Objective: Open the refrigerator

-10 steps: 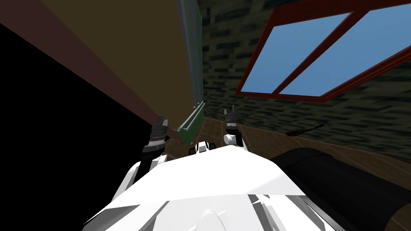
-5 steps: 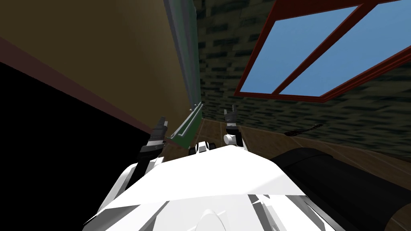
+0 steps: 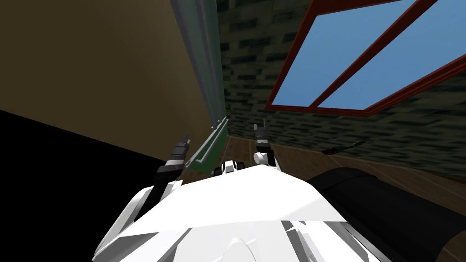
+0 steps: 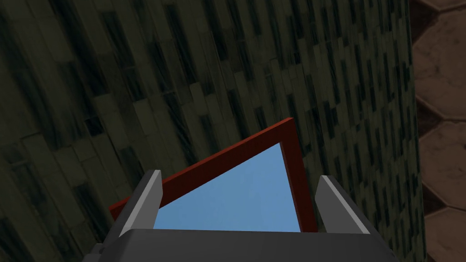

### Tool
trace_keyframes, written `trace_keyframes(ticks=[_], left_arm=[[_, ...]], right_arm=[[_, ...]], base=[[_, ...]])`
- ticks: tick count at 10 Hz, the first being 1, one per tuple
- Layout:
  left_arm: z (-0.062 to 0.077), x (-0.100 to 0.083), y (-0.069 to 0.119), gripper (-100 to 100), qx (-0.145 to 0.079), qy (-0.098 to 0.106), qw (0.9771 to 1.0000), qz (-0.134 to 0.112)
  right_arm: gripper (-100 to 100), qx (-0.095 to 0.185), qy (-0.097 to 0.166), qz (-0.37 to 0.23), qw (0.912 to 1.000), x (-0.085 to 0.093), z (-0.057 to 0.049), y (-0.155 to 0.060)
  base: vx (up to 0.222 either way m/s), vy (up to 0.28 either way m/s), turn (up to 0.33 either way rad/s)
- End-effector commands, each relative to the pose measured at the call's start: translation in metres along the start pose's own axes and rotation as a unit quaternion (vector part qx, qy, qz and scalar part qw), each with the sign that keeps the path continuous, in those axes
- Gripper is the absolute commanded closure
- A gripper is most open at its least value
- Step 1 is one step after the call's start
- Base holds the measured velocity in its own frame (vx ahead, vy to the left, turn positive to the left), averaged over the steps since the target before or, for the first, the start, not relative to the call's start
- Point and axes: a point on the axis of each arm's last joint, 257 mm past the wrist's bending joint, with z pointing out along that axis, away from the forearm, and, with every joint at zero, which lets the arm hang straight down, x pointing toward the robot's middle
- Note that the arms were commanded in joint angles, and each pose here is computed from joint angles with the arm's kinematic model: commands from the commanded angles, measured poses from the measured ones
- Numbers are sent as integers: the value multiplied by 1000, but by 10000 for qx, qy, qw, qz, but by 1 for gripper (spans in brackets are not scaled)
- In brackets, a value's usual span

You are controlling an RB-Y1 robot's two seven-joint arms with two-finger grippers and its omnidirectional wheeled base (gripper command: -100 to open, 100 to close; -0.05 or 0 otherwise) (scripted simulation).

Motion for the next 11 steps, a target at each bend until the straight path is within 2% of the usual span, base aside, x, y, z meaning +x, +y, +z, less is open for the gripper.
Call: trace_keyframes(ticks=[1,2,4,6,7,11], left_arm=[[-3,1,20,-100,-371,146,9989,238],[-3,1,21,-100,-391,145,9988,238],[-7,1,36,-100,-684,259,9963,444],[-11,-1,49,-100,-932,365,9928,658],[-11,-1,50,-100,-953,363,9926,659],[-19,-7,65,-100,-1349,527,9836,1071]], right_arm=[[0,0,0,0,10000,0,0,0],[0,0,0,0,10000,0,0,0],[0,0,0,0,10000,0,0,0],[0,0,0,0,10000,0,0,0],[0,0,0,0,10000,0,0,0],[0,0,0,0,10000,0,0,0]], base=[[172,-68,-64],[118,-51,-16],[119,-66,-61],[163,-52,-46],[113,-55,-17],[126,-62,-58]])
